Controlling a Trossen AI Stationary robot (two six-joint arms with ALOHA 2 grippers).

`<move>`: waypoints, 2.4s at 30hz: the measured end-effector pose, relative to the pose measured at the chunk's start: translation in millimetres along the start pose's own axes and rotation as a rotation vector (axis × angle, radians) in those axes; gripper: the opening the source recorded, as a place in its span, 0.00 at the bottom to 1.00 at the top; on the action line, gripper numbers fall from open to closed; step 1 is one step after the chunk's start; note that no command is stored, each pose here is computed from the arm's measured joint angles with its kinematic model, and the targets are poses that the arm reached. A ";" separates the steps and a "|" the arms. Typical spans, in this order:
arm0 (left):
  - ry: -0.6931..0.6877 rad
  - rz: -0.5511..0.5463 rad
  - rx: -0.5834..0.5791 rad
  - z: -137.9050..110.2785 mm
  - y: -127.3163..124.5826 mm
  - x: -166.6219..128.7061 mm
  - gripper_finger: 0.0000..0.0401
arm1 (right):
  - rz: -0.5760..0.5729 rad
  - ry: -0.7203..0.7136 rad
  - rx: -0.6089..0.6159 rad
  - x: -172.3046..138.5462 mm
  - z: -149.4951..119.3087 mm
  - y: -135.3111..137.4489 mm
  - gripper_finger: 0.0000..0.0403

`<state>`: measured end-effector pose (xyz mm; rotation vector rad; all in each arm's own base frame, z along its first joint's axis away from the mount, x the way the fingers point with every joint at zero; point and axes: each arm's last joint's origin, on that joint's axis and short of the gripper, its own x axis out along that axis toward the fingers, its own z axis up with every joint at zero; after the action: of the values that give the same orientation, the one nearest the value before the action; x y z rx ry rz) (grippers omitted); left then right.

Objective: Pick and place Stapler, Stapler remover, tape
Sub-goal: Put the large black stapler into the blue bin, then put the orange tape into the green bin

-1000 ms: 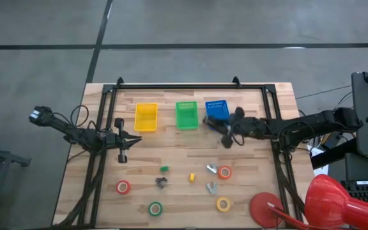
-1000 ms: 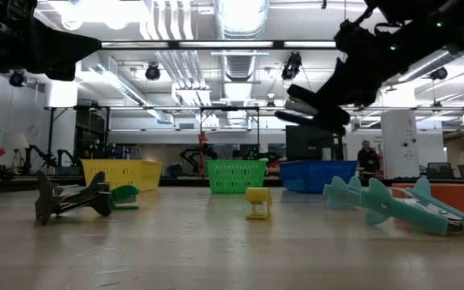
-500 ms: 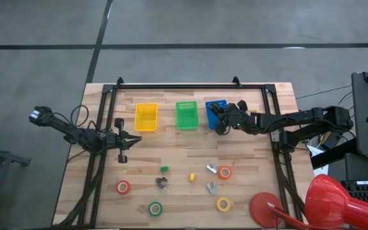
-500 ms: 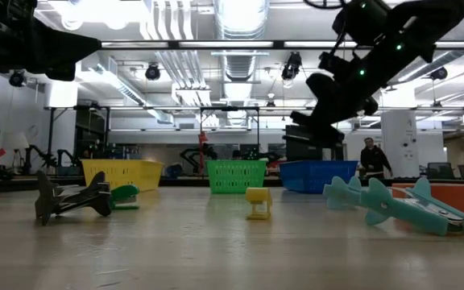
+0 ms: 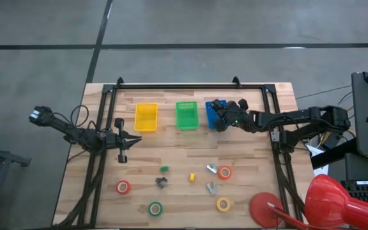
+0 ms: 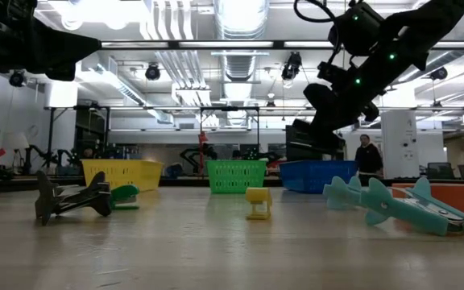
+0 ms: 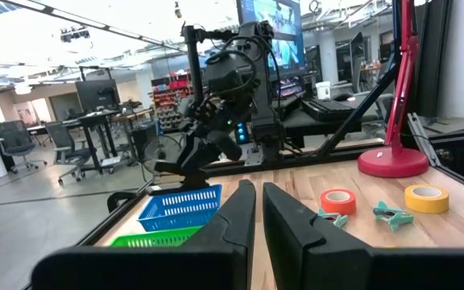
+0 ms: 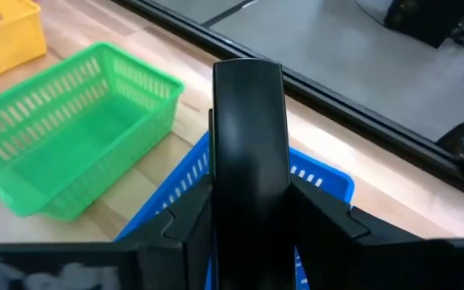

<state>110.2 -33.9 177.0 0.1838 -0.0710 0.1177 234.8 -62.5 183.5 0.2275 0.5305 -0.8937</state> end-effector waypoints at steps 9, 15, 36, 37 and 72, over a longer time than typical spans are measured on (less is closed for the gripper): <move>-0.001 0.000 0.000 0.0 0.1 0.0 0.08 | -0.006 0.017 -0.013 16.1 -10.6 7.5 0.34; 0.000 0.000 0.000 0.1 0.0 0.0 0.08 | -0.044 0.051 -0.001 27.1 -16.7 4.4 0.38; -0.001 0.000 0.000 0.1 0.1 0.0 0.08 | 0.620 0.016 -0.241 -33.4 3.4 26.2 0.41; 0.000 0.000 0.000 0.1 0.0 0.0 0.08 | 0.698 0.033 -0.255 -38.0 1.1 29.5 0.41; 0.000 0.000 0.000 0.0 0.0 0.0 0.08 | 0.724 0.572 -0.492 -75.9 -110.7 79.5 0.39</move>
<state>110.2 -33.9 176.9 0.1839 -0.0711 0.1176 220.8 82.4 127.4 0.2004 1.0887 0.0377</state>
